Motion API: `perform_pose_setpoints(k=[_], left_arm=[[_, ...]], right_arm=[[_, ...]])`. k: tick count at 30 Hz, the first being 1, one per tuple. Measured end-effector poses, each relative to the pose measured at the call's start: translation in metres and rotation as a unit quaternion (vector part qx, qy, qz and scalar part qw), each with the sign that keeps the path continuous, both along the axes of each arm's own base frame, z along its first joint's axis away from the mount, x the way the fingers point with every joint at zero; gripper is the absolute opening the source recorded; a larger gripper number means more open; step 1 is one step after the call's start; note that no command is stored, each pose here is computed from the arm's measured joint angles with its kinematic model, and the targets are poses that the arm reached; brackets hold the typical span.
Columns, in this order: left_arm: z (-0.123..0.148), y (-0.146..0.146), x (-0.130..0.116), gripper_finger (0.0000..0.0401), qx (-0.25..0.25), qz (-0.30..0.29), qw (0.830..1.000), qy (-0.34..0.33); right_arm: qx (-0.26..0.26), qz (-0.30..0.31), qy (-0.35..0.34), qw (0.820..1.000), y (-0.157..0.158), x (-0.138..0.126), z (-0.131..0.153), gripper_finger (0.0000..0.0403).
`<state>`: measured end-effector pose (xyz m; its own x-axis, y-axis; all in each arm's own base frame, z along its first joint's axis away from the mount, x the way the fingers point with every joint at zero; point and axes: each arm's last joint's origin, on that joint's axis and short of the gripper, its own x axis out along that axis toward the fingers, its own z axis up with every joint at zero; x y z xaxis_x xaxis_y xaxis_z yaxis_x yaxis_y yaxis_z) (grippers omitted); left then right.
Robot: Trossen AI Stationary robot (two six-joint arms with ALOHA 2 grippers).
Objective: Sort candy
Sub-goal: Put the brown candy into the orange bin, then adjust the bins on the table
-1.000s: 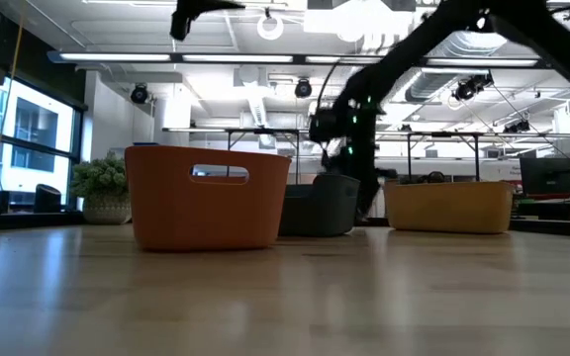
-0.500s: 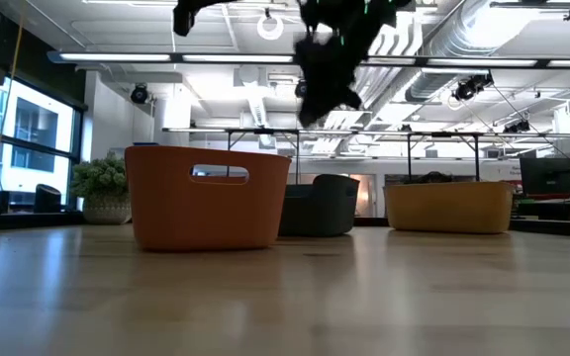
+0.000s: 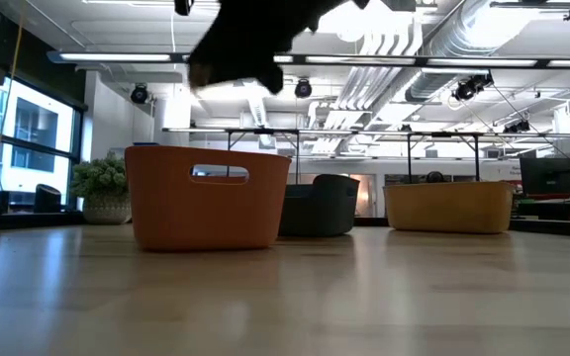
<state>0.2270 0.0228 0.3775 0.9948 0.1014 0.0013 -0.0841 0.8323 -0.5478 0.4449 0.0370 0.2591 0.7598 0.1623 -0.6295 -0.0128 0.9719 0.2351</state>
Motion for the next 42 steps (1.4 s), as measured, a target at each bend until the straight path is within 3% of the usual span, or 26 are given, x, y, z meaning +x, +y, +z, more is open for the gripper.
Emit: perform_pose_setpoints(k=[6, 12, 16, 20, 23, 26, 31, 34, 39, 42], left_arm=[[0.005, -0.001, -0.018, 0.0209, 0.004, -0.006, 1.0, 0.009], [0.004, -0.003, -0.039, 0.0209, 0.004, 0.008, 0.999, 0.048], [-0.003, -0.003, -0.047, 0.0209, 0.002, 0.03, 0.995, 0.092], [-0.016, -0.013, -0.049, 0.0208, 0.002, 0.019, 0.989, 0.145], [-0.048, -0.031, -0.042, 0.0198, -0.008, -0.012, 0.984, 0.179], [-0.094, -0.052, -0.035, 0.0169, -0.037, -0.025, 0.976, 0.211], [-0.15, -0.081, -0.039, 0.0064, -0.119, -0.031, 0.96, 0.252], [-0.161, -0.095, -0.049, 0.0011, -0.138, -0.033, 0.943, 0.301], [-0.182, -0.105, -0.073, 0.0001, -0.159, 0.025, 0.896, 0.413], [-0.199, -0.107, -0.079, 0.0001, -0.164, 0.053, 0.877, 0.448]], right_arm=[[0.036, -0.06, 0.058, 0.996, -0.003, 0.006, -0.028, 0.0149], [0.024, -0.08, 0.049, 0.995, -0.009, 0.004, -0.02, 0.0205], [0.018, -0.083, 0.05, 0.995, -0.018, 0.003, -0.012, 0.0214], [0.007, -0.047, 0.103, 0.994, -0.028, -0.005, -0.007, 0.0214], [-0.032, -0.028, 0.139, 0.989, -0.032, -0.021, 0.008, 0.0192], [-0.065, -0.014, 0.181, 0.981, -0.033, -0.037, 0.016, 0.0139], [-0.07, 0.019, 0.231, 0.97, -0.022, -0.051, 0.003, 0.0015], [-0.053, 0.029, 0.232, 0.971, -0.013, -0.053, -0.019, 0.0013], [-0.019, -0.005, 0.23, 0.973, -0.007, -0.06, -0.063, 0.0004], [0.006, -0.039, 0.223, 0.974, -0.008, -0.063, -0.08, 0.0001]])
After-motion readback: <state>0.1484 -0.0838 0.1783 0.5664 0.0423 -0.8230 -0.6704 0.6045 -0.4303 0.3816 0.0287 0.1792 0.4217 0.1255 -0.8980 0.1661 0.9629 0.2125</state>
